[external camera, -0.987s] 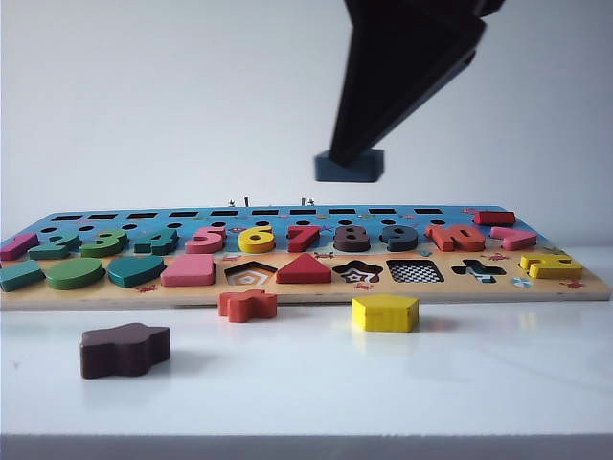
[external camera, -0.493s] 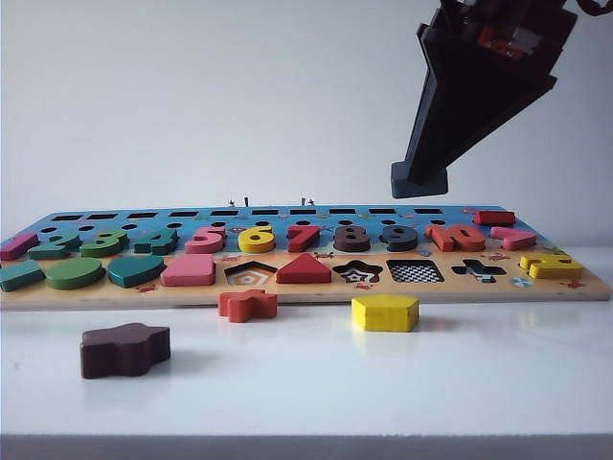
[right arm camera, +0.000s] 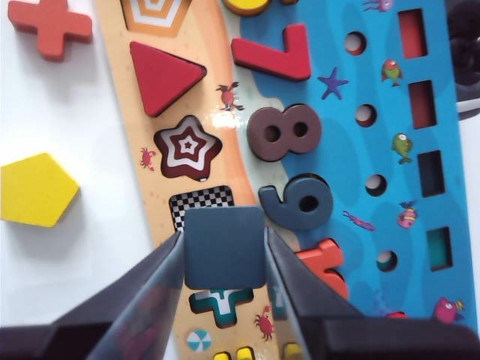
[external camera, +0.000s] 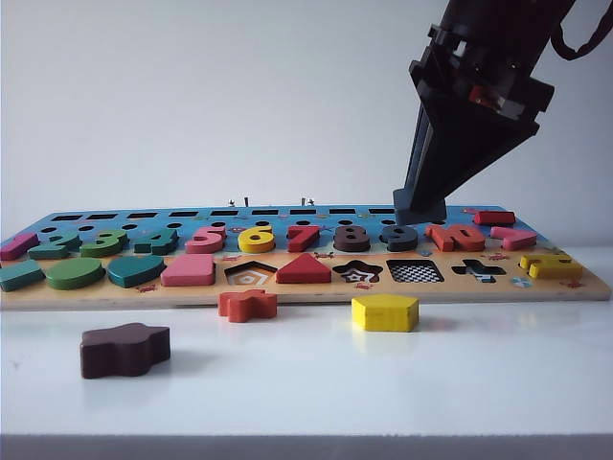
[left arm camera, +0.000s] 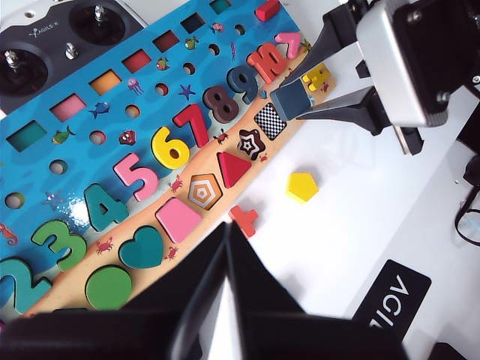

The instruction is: Insert the cube into the slot.

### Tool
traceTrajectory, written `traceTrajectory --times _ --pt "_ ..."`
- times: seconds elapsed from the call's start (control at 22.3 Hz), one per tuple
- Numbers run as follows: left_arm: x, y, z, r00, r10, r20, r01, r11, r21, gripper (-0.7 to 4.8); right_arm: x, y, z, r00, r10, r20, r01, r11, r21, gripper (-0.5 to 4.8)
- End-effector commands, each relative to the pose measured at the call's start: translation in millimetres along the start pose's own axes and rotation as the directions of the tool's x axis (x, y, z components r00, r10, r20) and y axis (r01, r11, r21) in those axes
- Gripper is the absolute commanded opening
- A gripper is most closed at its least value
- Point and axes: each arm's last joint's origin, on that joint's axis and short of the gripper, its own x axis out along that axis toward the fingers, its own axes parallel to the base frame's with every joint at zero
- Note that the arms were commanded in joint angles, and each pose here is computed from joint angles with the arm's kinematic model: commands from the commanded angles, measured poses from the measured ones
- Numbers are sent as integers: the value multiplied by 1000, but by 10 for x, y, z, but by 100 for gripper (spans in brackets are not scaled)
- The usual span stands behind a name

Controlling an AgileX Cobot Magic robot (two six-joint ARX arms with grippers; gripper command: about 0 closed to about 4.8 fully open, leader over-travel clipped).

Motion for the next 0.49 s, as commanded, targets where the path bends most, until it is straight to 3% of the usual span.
traceTrajectory --times 0.04,0.49 --pt "-15 -5 25 1000 -3 18 3 1000 13 17 29 -30 26 999 13 53 -12 1000 -20 138" --pt "-15 -5 25 1000 -4 19 4 1000 13 17 151 -26 -32 997 63 55 -60 997 -43 124"
